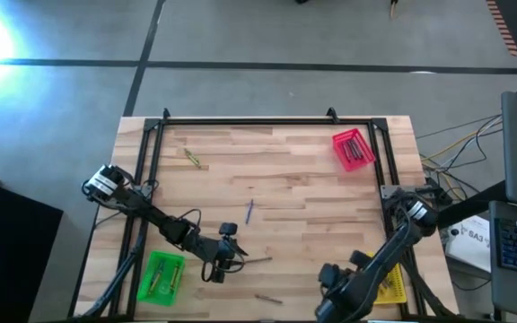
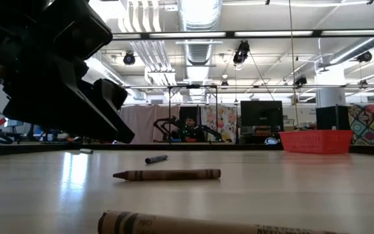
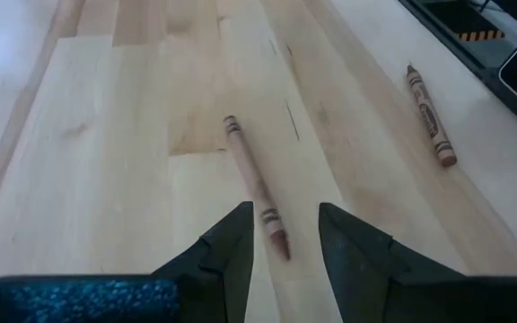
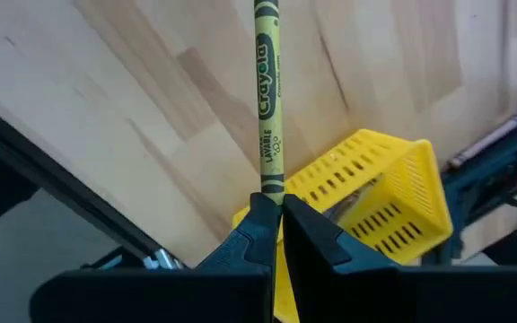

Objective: Sort crayons
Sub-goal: Put the green crayon into the yellow bin, then put the brown crayon into the green bin

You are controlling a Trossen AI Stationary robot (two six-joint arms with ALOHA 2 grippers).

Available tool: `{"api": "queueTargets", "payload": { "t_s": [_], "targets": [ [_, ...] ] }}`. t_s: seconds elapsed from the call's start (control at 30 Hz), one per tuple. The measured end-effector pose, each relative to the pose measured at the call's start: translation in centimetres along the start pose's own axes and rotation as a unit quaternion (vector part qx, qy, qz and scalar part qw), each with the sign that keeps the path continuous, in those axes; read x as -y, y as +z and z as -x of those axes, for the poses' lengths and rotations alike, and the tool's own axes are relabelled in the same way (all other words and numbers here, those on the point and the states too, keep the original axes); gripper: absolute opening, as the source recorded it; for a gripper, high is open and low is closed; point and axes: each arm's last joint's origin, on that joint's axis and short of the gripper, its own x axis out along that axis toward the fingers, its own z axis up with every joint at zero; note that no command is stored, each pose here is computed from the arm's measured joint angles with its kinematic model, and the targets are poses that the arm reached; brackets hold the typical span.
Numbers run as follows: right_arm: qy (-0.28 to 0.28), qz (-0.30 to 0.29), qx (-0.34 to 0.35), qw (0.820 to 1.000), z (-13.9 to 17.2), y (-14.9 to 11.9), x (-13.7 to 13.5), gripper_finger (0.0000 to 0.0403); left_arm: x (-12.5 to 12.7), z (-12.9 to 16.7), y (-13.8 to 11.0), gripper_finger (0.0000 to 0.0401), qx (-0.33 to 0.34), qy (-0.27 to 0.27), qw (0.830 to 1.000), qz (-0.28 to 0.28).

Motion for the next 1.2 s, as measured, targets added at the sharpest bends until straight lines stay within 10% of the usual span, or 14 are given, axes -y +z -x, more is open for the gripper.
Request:
{"api": "queueTargets", "payload": {
  "t_s": [0.27,0.57,1.2],
  "targets": [
    [-0.006,-0.029,-0.025,0.999,-0.2,-3.4,1.6,0.0009,0.0,0.0,-0.1,0.0112,-0.005,0.001,1.0,0.023],
    [-0.069,-0.239,-0.087,0.965,-2.5,-6.7,2.5,0.0009,-0.3,0.0,-0.1,0.0112,0.003,0.039,0.999,0.023],
    [-0.101,-0.289,-0.07,0.949,-3.9,-6.9,2.9,0.0111,-0.5,0.0,0.0,0.0157,0.013,0.077,0.997,0.005]
  ]
}}
